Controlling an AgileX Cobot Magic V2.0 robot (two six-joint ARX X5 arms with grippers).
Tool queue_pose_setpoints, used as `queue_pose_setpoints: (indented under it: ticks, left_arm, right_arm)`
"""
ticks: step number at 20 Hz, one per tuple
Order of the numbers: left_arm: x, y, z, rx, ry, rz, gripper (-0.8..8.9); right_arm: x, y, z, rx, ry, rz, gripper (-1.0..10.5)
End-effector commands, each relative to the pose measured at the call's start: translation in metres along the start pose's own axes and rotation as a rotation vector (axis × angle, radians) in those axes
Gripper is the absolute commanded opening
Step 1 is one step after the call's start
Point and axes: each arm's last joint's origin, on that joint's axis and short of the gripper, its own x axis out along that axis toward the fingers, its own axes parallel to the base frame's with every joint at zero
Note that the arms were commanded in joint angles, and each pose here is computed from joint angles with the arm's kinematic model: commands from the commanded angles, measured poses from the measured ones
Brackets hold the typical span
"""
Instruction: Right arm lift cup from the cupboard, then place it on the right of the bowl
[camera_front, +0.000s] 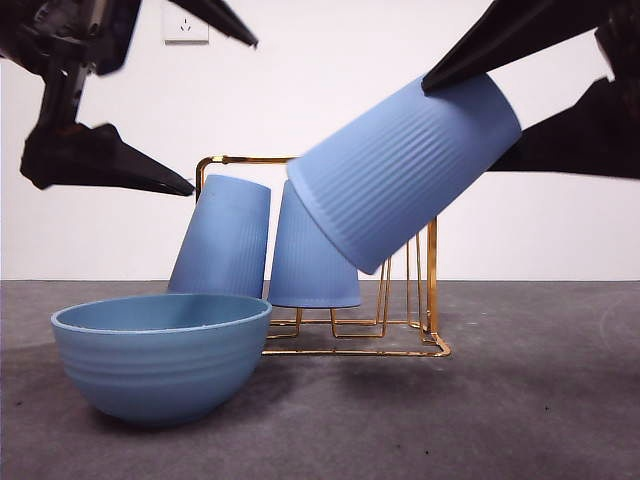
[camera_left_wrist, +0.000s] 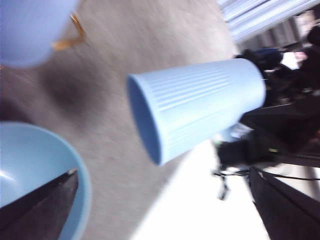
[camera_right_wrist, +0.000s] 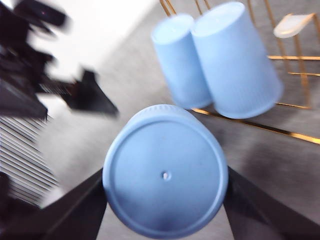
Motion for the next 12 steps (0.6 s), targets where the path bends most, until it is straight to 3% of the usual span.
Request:
queue_pose_setpoints:
  ticks: [1,5,12]
  left_arm:
    - [0.01,0.002,0.009,-0.1,0.038,-0.113,5.92]
    - [0.027,0.014,0.018,-0.195,0.09,-0.25,5.92]
    - [0.042,0.024,0.018,-0.238,0.135,-0.267,5.92]
  right_arm:
    - [0.002,-0.004,-0.007,0.084,-0.03,0.037,2.2]
    - [0.007,-0.011,-0.016,0.139,-0.05,0.057,2.2]
    - [0.028,-0.009,-0.018,0.161,-0.045,0.14,2.2]
